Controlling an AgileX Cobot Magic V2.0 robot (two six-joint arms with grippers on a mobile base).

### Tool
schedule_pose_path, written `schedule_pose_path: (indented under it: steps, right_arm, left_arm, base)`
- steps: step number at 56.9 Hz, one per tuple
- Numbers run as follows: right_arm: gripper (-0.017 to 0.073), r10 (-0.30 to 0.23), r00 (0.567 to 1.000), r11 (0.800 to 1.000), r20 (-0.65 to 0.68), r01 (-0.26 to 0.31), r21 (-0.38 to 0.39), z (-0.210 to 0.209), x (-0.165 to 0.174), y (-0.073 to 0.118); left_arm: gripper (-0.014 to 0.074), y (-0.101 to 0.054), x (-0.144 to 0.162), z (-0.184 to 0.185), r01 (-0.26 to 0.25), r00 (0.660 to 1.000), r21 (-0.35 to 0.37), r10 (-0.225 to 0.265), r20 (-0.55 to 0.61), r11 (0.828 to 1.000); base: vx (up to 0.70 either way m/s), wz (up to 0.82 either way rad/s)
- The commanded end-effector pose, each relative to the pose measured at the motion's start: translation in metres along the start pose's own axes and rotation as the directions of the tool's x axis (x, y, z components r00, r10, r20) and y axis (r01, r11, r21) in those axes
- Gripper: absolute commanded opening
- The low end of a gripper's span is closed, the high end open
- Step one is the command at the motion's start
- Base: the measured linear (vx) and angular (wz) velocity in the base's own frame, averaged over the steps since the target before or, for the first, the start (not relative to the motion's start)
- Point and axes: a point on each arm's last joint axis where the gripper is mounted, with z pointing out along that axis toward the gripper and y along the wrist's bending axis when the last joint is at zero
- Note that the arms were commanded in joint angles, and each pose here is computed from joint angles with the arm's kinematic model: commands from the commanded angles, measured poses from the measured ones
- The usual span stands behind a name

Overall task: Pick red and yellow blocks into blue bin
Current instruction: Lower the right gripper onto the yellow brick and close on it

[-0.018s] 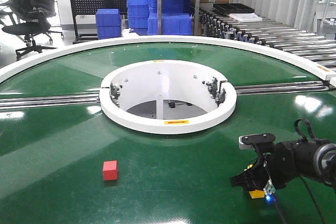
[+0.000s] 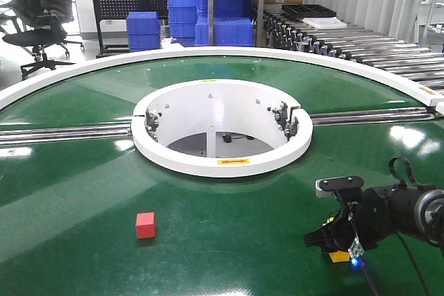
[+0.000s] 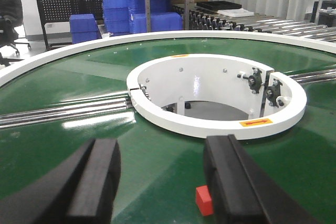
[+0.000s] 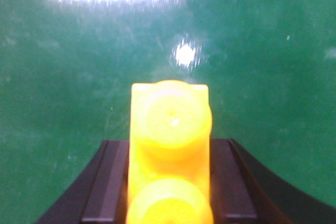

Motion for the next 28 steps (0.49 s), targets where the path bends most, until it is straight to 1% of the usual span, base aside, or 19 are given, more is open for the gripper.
schedule_pose_path:
  steps: [1,7,11,15,19,23,28]
  right_arm:
    - [-0.0017,-0.004,0.992,1.000,0.128,0.002,0.018,-0.035,-0.026,-0.005]
    - [-0.0016,-0.003,0.994,1.000,0.106,0.002,0.018,-0.046,-0.026,-0.006]
    - [-0.0013,-0.003,0.995,1.000,0.096,0.001,0.018,-0.053,-0.026,-0.006]
    - [-0.0011,-0.003,0.994,1.000,0.106,0.001,0.019,-0.061,-0.027,-0.006]
    - [-0.0010,-0.003,0.993,1.000,0.122,0.000,0.020,-0.068,-0.030,-0.006]
    - [-0.0010,-0.002,0.992,1.000,0.129,-0.001,0.020,-0.073,-0.031,-0.006]
    - [-0.0010,0.002,0.992,1.000,0.123,-0.004,0.018,-0.077,-0.031,-0.006]
  left_arm:
    - [0.0485,0.002,-0.021,-0.003,0.004,0.993,-0.015,-0.003,0.117,1.000]
    - [0.0485,0.002,-0.021,-0.003,0.016,0.992,-0.015,-0.014,0.124,1.000]
    - [0.0485,0.002,-0.022,-0.002,0.032,0.991,-0.015,-0.030,0.132,0.999]
    - [0.0485,0.001,-0.023,-0.001,0.030,0.991,-0.011,-0.028,0.134,1.000]
    - [0.0485,-0.003,-0.025,0.005,0.006,0.993,0.012,-0.008,0.115,1.000]
    - [0.0485,-0.011,-0.027,0.016,-0.043,0.995,0.047,0.039,0.090,0.998]
    - [0.0485,-0.022,-0.028,0.038,-0.055,0.998,0.095,0.051,0.046,0.994]
  base:
    - [0.00,0.00]
    - [0.00,0.00]
    - [0.00,0.00]
    - [0.00,0.00]
    - [0.00,0.00]
    - [0.00,0.00]
    - [0.00,0.00]
